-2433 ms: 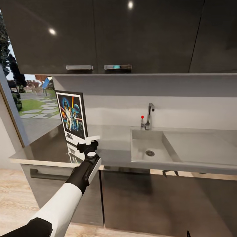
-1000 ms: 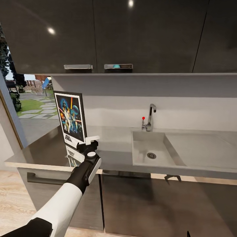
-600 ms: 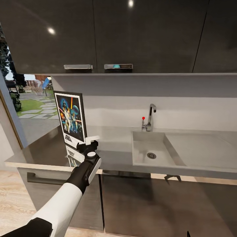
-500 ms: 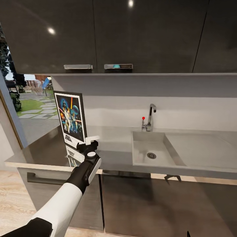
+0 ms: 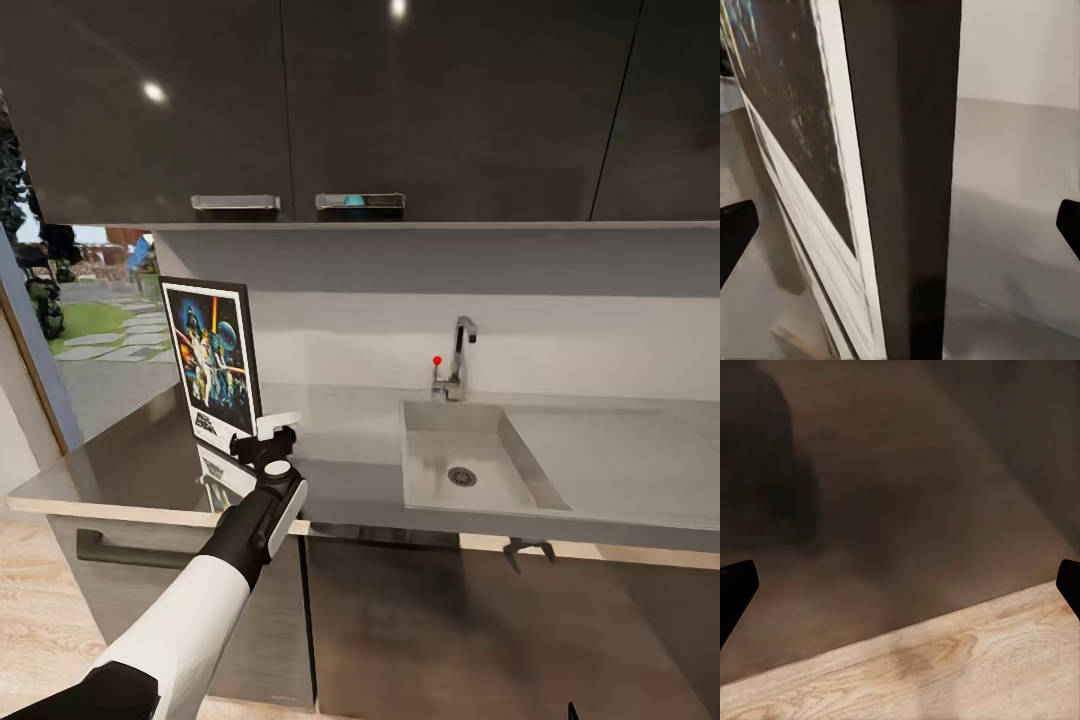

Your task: Pick up the poster from the kitchen countertop and hang it on one of the wall nails in the kitchen.

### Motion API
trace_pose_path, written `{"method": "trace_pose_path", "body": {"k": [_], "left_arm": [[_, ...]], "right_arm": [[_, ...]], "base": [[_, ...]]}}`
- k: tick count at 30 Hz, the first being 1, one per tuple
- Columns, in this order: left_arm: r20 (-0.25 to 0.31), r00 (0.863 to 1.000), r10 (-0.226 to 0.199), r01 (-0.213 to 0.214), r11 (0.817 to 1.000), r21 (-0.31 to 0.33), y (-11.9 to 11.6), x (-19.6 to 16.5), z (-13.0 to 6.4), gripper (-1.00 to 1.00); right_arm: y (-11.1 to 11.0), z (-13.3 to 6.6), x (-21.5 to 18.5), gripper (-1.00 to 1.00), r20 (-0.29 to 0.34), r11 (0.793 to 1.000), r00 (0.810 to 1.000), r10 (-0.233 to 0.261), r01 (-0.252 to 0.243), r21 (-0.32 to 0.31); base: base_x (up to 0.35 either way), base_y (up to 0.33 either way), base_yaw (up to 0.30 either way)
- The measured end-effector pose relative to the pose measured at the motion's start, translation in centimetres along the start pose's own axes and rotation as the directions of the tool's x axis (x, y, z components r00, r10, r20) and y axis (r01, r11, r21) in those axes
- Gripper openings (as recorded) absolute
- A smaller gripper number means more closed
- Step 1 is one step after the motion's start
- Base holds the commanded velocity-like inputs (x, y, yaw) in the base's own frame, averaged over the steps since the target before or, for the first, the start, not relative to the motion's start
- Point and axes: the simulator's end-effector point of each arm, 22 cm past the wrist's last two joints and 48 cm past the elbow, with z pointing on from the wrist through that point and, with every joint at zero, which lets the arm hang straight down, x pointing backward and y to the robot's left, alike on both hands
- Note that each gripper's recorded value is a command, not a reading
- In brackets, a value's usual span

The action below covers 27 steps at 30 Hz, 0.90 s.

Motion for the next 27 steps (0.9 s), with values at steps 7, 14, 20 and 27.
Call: {"method": "trace_pose_path", "body": {"k": [7,14,20,27], "left_arm": [[-0.001,1.000,-0.001,0.001,0.999,-0.044,0.97,0.06,-0.01,1.00],[-0.001,1.000,-0.004,0.004,0.999,-0.047,1.02,0.11,-0.02,-1.00],[-0.004,1.000,-0.006,0.006,0.999,-0.047,1.01,0.20,-0.02,-1.00],[-0.002,1.000,-0.005,0.005,0.999,-0.048,1.03,0.13,-0.02,-1.00]], "right_arm": [[-0.03,0.00,0.00,1.00,0.000,1.000,1.000,0.000,0.000,0.001],[-0.03,0.00,0.00,1.00,0.000,1.000,1.000,0.000,0.000,0.001],[-0.03,0.00,0.00,1.00,0.000,1.000,1.000,0.000,0.000,0.001],[-0.01,0.00,0.01,1.00,0.000,1.000,1.000,0.000,0.000,0.000]], "base": [[0.003,0.000,0.000],[0.000,0.000,0.000],[0.000,0.000,0.000],[0.000,0.000,0.000]]}}
